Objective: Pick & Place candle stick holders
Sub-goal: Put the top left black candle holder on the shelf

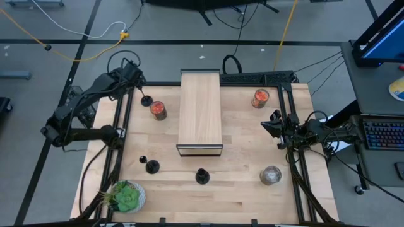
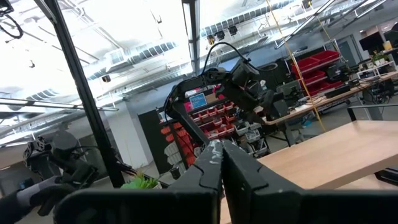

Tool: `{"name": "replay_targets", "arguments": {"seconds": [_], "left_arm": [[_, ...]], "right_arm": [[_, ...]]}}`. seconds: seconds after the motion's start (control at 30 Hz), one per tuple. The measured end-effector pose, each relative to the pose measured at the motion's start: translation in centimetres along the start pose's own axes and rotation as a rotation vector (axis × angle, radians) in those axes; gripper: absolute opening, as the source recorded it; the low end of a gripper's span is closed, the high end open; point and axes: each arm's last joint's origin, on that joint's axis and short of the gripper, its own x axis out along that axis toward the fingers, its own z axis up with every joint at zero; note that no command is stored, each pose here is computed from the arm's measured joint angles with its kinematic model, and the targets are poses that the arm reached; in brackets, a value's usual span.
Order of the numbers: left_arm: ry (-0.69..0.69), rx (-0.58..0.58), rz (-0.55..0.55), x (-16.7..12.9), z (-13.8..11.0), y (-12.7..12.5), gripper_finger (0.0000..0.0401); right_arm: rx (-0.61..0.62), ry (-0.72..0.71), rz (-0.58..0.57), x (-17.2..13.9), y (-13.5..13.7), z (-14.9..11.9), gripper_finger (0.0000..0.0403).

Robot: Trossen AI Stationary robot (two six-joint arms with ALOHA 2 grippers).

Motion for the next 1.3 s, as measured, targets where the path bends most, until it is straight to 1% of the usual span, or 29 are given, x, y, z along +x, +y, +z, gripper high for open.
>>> {"name": "replay_targets", "arguments": {"seconds": [0.13, 0.2, 0.67, 0.8, 1.03, 1.13, 1.3], "left_arm": [[0.011, 0.004, 0.007, 0.0, -0.1, 0.1, 0.0378], [0.019, 0.001, 0.028, 0.2, -0.2, 0.1, 0.0378], [0.053, 0.030, 0.125, 2.9, -0.7, -1.4, 0.0379], [0.065, 0.041, 0.134, 3.4, -0.9, -1.8, 0.0379], [0.158, 0.051, 0.113, 3.6, -1.3, -1.9, 0.0378], [0.200, 0.055, 0.112, 3.4, -1.4, -1.7, 0.0366], [0.206, 0.055, 0.120, 3.4, -1.5, -1.6, 0.0317]], "right_arm": [[0.000, 0.000, 0.000, 0.0, 0.0, 0.0, 0.0000], [0.000, 0.000, 0.000, 0.0, 0.0, 0.0, 0.0000], [0.000, 0.001, 0.001, 0.0, 0.0, 0.0, 0.0000], [0.000, 0.001, 0.001, 0.0, 0.0, 0.0, 0.0000], [0.000, 0.001, 0.001, 0.0, 0.0, 0.0, 0.0000], [0.000, 0.002, 0.003, 0.0, 0.0, 0.0, 0.0000], [0.000, 0.002, 0.003, 0.0, 0.0, 0.0, 0.0000]]}}
